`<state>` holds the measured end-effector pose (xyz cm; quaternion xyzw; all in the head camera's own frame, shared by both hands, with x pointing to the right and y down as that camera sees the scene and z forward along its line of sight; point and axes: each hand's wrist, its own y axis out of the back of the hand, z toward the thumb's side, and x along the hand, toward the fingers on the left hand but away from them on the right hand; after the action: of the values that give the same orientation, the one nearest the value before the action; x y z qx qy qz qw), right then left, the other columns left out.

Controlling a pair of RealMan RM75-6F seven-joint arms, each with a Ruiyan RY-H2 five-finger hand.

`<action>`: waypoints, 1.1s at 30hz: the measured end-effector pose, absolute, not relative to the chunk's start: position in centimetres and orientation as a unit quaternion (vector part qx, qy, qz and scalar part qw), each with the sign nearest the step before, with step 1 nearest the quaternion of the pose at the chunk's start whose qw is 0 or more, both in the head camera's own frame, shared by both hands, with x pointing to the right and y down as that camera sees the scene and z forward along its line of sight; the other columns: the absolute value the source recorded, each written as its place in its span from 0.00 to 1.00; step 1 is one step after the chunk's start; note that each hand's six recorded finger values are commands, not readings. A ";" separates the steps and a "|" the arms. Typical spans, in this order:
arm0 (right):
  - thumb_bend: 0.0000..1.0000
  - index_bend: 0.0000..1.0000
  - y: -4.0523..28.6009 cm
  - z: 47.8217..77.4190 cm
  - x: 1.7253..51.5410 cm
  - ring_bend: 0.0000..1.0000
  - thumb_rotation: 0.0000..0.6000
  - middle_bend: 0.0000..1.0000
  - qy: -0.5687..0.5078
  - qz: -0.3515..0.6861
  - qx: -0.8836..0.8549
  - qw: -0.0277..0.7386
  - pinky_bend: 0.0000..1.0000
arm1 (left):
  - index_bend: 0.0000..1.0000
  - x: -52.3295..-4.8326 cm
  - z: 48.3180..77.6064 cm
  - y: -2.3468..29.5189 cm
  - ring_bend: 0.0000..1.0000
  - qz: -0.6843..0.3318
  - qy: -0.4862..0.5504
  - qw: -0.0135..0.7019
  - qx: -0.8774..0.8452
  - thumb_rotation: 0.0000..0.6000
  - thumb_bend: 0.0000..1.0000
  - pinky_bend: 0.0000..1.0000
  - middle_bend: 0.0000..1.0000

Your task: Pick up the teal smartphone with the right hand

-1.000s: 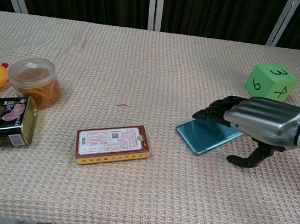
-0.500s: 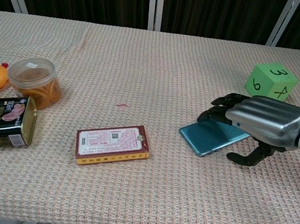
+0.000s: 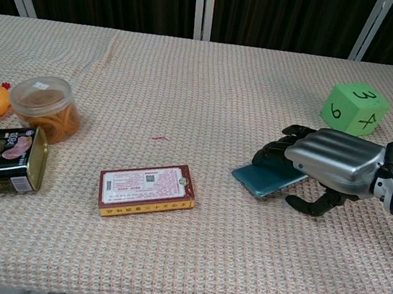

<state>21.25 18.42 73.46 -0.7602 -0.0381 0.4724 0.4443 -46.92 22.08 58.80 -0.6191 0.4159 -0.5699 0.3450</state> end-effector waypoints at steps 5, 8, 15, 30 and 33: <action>0.54 0.55 17.8 73.6 20.7 0.27 1.00 0.46 -0.052 0.465 -0.761 0.449 0.05 | 0.29 -47.3 58.7 22.2 0.19 -0.572 0.419 0.343 -0.616 1.00 0.07 0.35 0.27; 0.61 0.63 17.2 73.4 20.3 0.33 1.00 0.51 -0.070 0.458 -0.760 0.456 0.09 | 0.29 -47.3 58.6 22.1 0.19 -0.572 0.419 0.344 -0.616 1.00 0.07 0.35 0.27; 0.77 0.75 16.0 72.6 20.2 0.45 1.00 0.62 -0.091 0.450 -0.761 0.459 0.13 | 0.29 -47.3 58.7 22.1 0.19 -0.572 0.418 0.342 -0.617 1.00 0.07 0.35 0.27; 0.41 0.00 12.3 71.2 19.8 0.00 1.00 0.00 -0.037 0.453 -0.800 0.391 0.00 | 0.29 -47.4 59.0 21.9 0.21 -0.579 0.413 0.338 -0.617 1.00 0.07 0.35 0.27; 0.39 0.00 11.1 71.5 19.8 0.00 1.00 0.00 -0.044 0.454 -0.801 0.387 0.00 | 0.29 -47.4 59.1 21.8 0.21 -0.581 0.410 0.337 -0.617 1.00 0.07 0.35 0.27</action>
<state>19.79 11.12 71.54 -0.8012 -0.0439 0.4544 0.3869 -47.41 21.77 59.11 -0.6174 0.4098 -0.5806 0.3374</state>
